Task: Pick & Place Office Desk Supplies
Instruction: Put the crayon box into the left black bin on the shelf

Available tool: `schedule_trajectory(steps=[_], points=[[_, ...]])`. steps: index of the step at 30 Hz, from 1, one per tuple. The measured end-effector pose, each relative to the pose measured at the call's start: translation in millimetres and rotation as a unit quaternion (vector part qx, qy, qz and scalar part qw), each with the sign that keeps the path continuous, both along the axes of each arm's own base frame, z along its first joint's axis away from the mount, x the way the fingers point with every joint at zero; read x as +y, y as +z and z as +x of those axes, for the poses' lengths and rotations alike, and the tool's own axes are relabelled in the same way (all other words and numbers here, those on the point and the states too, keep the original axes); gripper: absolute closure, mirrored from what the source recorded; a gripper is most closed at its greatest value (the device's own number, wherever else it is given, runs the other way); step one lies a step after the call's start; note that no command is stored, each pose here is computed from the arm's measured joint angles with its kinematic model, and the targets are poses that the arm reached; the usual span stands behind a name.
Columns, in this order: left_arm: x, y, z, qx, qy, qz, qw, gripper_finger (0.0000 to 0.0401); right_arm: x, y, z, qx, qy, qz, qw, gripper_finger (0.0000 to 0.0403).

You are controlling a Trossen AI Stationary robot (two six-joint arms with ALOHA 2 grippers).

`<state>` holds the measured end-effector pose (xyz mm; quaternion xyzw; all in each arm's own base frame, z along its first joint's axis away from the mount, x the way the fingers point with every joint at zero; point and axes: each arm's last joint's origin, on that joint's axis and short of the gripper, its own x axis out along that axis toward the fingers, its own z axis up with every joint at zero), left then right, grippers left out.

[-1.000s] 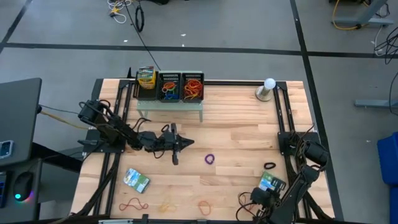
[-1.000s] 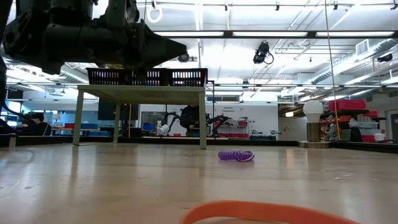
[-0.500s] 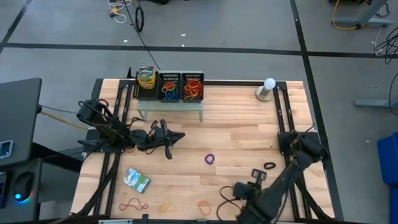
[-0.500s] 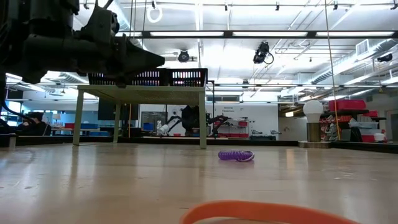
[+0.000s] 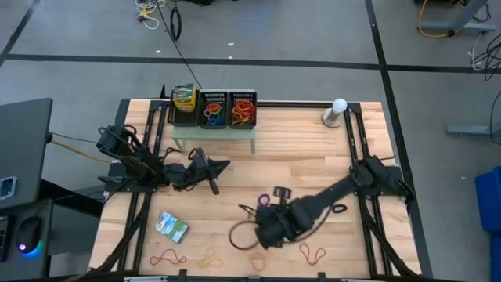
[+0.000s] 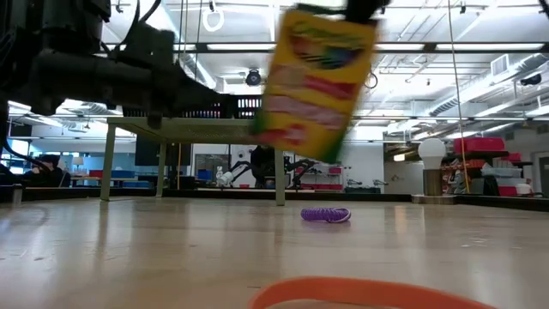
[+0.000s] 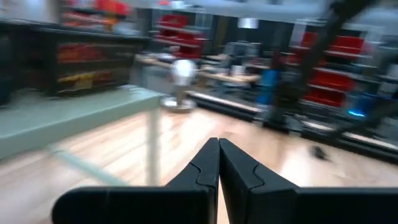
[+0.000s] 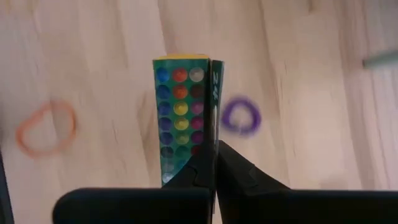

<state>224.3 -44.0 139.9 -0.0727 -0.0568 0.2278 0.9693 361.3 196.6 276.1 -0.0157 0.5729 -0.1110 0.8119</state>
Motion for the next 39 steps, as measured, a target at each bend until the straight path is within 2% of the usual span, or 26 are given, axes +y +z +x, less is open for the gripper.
schedule_trajectory(steps=[2, 5, 12, 20, 28, 35, 39], points=[[2.0, -2.1, -3.0, 0.005, 0.025, -0.003, 1.0, 0.0391, -10.5, 0.3, 11.7, -0.021, 0.001, 0.007, 1.0, 0.0397], [4.3, -7.1, -10.0, 0.019, 0.034, 0.001, 0.999, 0.0391, -30.1, 1.3, 25.1, -0.037, -0.01, 0.01, 0.999, 0.0397], [11.7, -17.6, -29.1, 0.028, 0.083, -0.023, 0.996, 0.0391, -85.9, 1.9, 47.9, -0.031, 0.004, -0.005, 1.0, 0.0396], [13.3, -21.4, -35.2, 0.037, 0.083, -0.025, 0.996, 0.0391, -133.3, -9.2, 63.6, 0.013, 0.083, 0.08, 0.993, 0.0396], [13.0, -21.7, -34.9, 0.04, 0.078, -0.021, 0.996, 0.0391, -156.8, -25.2, 71.7, 0.038, 0.107, 0.127, 0.985, 0.0396], [13.0, -22.6, -34.9, 0.046, 0.078, -0.018, 0.996, 0.0391, -163.4, -41.7, 79.1, 0.051, 0.119, 0.132, 0.983, 0.0396], [13.0, -23.1, -34.8, 0.047, 0.078, -0.02, 0.996, 0.0391, -169.9, -41.8, 81.4, 0.044, 0.12, 0.105, 0.986, 0.0393]])
